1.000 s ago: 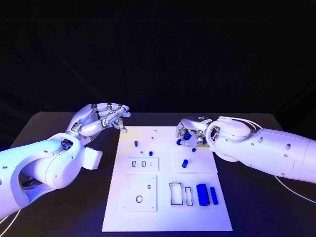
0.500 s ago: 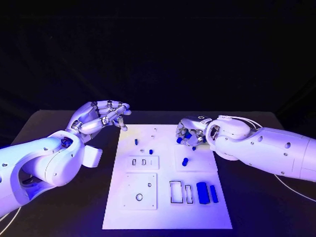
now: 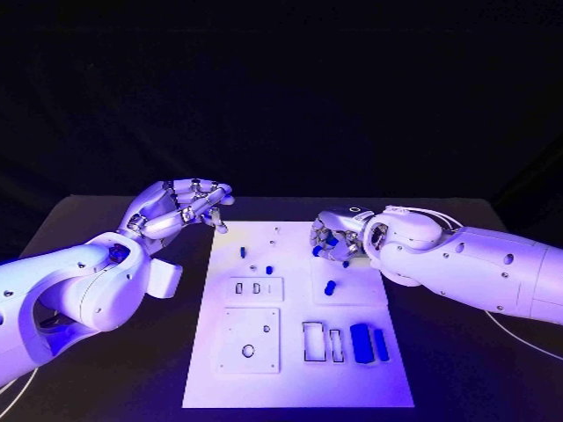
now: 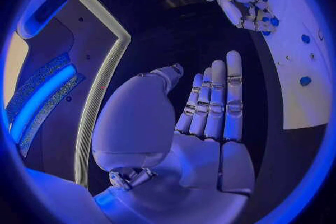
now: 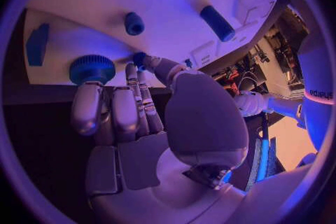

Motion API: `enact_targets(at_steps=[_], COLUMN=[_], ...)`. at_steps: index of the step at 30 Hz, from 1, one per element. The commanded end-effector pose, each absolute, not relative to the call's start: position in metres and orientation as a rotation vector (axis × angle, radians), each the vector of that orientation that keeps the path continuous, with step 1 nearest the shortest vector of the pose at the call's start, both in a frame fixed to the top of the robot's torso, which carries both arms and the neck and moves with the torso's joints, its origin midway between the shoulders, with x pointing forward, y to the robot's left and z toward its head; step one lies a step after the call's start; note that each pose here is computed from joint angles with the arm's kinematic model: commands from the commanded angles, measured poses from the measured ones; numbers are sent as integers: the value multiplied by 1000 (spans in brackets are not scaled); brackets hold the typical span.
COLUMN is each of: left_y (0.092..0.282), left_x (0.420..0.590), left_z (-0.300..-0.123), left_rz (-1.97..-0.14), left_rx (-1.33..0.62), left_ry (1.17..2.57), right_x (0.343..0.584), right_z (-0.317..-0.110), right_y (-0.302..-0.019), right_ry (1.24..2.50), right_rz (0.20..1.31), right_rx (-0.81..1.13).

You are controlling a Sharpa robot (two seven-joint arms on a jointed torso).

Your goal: Assemble the parts on the task board

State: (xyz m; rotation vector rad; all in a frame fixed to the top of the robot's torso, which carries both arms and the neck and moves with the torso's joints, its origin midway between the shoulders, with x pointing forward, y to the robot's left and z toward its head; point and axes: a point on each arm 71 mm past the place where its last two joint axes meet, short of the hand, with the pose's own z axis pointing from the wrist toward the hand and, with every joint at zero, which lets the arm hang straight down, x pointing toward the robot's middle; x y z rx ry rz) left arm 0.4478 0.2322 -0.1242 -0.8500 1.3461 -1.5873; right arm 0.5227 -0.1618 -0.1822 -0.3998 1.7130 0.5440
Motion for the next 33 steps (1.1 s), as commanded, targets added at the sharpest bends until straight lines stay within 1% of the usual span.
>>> enact_targets(at_steps=[1,9,18,33], left_y=[229,229,229,229], left_x=[447,447,447,448], left_z=[-123,-123,-123,-123], left_rz=[-1617,-1619,-1620,-1618], left_rx=[-833,-835,-837,-838], left_ry=[1352,1354,1355,1353], right_x=[523,524,525,523], right_z=[-182,-182,-179,-165], right_y=[-160,-159,-156,-143], right_ry=[1705,1692,1649,1492], right_rz=[536,511,489,533], right_rx=[-404,-393,-374,-313])
